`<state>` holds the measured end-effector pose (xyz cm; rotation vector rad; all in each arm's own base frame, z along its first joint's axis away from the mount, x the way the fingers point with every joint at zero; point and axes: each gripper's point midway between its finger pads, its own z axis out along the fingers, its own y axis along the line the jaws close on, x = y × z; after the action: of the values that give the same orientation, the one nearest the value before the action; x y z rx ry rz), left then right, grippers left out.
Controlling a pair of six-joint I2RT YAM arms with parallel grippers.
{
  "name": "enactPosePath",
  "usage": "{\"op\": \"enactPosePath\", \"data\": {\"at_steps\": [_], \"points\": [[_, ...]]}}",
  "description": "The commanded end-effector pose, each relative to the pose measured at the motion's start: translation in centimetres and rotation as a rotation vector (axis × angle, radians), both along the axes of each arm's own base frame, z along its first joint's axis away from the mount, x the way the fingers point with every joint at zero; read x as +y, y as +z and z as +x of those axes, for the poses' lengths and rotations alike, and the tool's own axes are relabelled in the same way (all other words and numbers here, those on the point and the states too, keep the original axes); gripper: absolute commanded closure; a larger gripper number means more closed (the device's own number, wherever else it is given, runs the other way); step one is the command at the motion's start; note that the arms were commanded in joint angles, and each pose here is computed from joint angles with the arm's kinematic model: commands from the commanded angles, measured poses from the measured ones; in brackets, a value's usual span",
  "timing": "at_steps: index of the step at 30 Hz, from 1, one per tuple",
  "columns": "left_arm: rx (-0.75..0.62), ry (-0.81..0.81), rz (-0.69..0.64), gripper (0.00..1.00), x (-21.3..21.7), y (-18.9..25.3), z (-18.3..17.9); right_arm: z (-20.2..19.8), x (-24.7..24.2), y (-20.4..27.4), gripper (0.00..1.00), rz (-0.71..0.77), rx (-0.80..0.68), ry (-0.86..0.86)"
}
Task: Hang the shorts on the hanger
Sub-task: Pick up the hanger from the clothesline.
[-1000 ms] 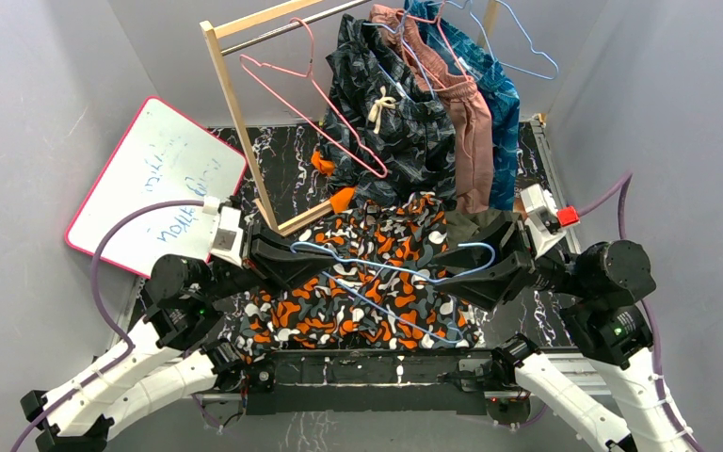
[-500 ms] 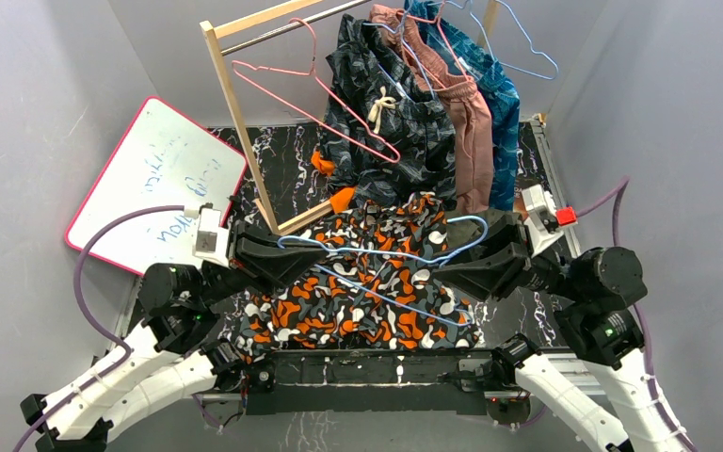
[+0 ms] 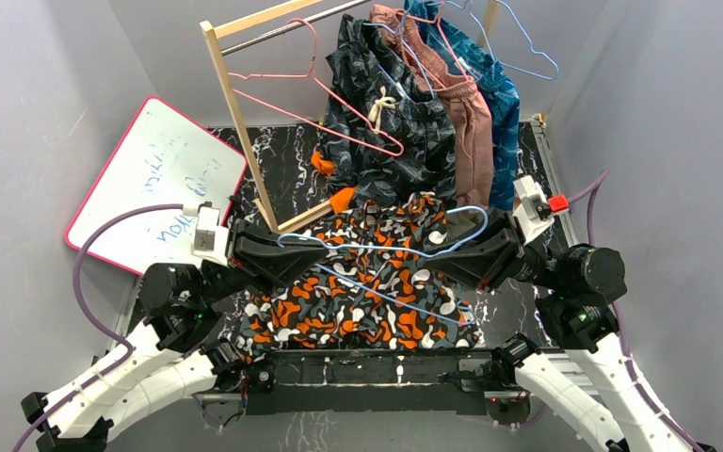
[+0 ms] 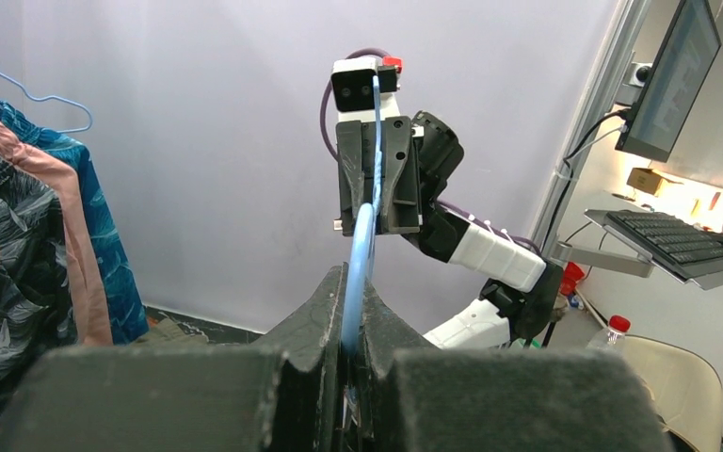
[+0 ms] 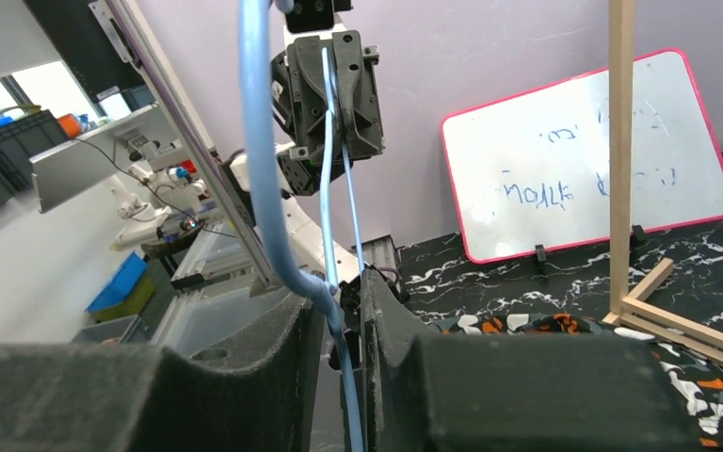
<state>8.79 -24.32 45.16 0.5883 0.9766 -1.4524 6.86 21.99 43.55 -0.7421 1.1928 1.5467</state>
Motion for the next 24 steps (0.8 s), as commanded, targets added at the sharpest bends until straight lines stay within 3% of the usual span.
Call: {"op": "enactPosePath", "data": {"at_steps": [1,8,13,16,18,19,23,24], "points": [[-0.044,0.002,-0.059,1.0,0.8,1.6,-0.5,-0.8,-0.4,2.3,0.72,0.078,-0.052,0.02],[-0.034,0.0,-0.054,1.0,0.5,1.2,-0.3,-0.4,-0.1,2.3,0.67,0.112,-0.027,0.041],[-0.023,-0.001,-0.057,1.0,0.4,1.3,-0.1,-0.5,0.2,2.3,0.79,0.109,-0.02,0.066],[-0.02,-0.003,-0.055,1.0,0.3,1.3,-0.1,-0.6,0.1,2.3,1.0,0.113,-0.023,0.073],[-0.007,0.004,-0.047,1.0,0.2,1.1,0.1,-0.6,0.1,2.3,1.0,0.113,-0.022,0.072],[0.002,0.012,-0.035,0.91,0.2,0.9,0.3,-0.6,0.0,2.3,1.0,0.113,-0.028,0.063],[0.066,0.113,0.059,0.05,0.5,-1.7,2.0,0.8,-0.8,2.5,1.0,0.069,-0.061,-0.101],[0.098,0.168,0.097,0.02,0.8,-2.9,2.9,1.8,-1.1,1.9,1.0,0.027,-0.04,-0.169]]}}
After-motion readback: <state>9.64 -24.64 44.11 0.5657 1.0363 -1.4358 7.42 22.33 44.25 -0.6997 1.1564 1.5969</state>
